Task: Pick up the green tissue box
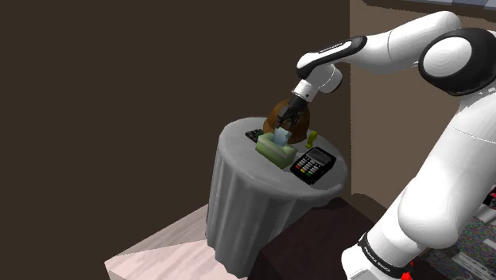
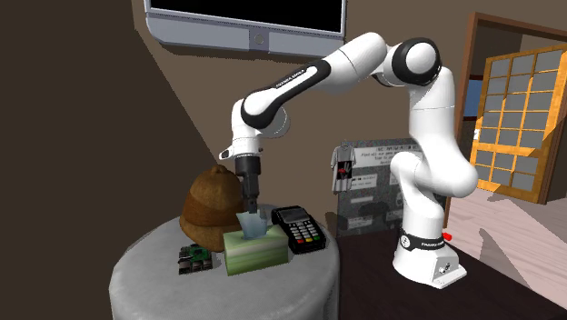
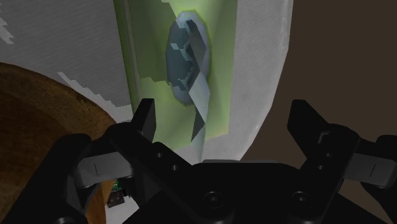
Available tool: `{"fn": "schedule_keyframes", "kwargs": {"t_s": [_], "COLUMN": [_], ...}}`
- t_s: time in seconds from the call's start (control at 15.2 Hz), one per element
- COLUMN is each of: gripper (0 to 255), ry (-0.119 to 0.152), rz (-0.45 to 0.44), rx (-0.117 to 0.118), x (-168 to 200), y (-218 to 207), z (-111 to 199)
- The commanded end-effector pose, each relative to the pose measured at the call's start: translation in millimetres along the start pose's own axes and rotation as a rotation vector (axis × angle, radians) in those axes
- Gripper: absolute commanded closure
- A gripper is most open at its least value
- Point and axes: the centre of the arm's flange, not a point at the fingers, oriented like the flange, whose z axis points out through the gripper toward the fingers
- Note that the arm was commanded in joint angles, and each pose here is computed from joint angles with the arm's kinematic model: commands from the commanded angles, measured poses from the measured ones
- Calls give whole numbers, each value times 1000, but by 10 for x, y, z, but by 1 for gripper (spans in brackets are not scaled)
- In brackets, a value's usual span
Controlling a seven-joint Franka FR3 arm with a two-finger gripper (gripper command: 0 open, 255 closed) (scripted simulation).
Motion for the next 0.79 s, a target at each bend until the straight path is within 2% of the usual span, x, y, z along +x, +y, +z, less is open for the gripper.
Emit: {"fn": "schedule_keyframes", "kwargs": {"t_s": [0.0,0.33,0.4,0.73], "gripper": [0,0,255,255], "ry": [0,0,0,0], "rz": [0,0,0,0], "rx": [1,1,1,1], "x": [10,0,2,-1], "y": [52,130,132,131], "z": [100,272,269,268]}}
